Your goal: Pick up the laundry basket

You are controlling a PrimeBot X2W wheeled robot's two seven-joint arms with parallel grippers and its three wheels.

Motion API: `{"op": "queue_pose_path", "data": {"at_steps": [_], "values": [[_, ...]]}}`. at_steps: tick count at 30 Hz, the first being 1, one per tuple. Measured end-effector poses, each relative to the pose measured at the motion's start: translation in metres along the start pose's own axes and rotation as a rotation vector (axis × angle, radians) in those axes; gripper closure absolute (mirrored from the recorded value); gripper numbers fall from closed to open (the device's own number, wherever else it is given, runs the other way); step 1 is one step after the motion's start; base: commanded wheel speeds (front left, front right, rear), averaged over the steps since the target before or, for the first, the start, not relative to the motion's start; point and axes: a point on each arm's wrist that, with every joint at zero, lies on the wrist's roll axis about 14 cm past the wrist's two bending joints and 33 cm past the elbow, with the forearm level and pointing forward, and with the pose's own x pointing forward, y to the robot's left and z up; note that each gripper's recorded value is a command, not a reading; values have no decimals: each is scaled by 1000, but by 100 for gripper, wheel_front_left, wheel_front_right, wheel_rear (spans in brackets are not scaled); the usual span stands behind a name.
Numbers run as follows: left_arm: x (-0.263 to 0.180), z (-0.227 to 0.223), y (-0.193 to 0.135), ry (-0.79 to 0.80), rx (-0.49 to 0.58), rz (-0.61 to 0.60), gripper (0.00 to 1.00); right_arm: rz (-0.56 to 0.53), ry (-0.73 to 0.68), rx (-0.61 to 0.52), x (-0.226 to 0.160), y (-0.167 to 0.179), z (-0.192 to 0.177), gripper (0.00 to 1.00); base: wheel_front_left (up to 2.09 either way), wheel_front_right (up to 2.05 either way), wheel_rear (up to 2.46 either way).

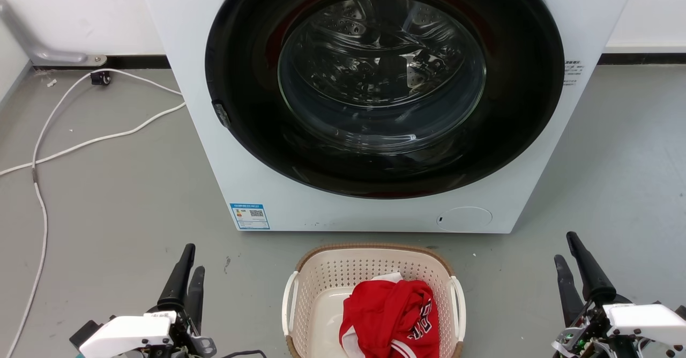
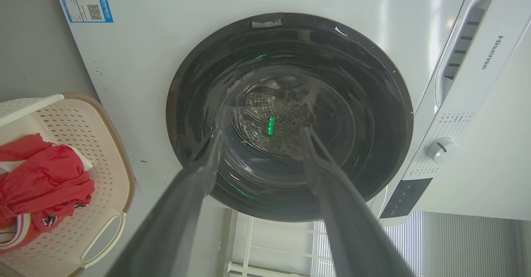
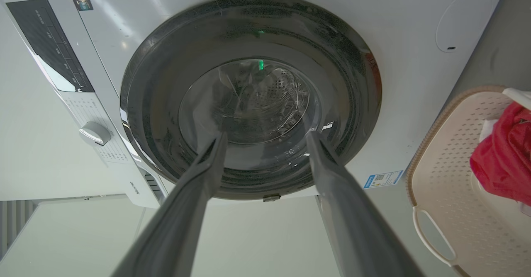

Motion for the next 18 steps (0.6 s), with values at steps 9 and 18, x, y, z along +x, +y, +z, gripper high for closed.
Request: {"op": "queue_pose_path", "data": {"at_steps": [9,18], "values": [[0,4,-9,-34,31,-28,0,13,-33,-38,-1,4,3,0,0,0,0],[-7,20,-1,-106,89,-1,0,8,-88,-175,-2,5,16,0,0,0,0]]}}
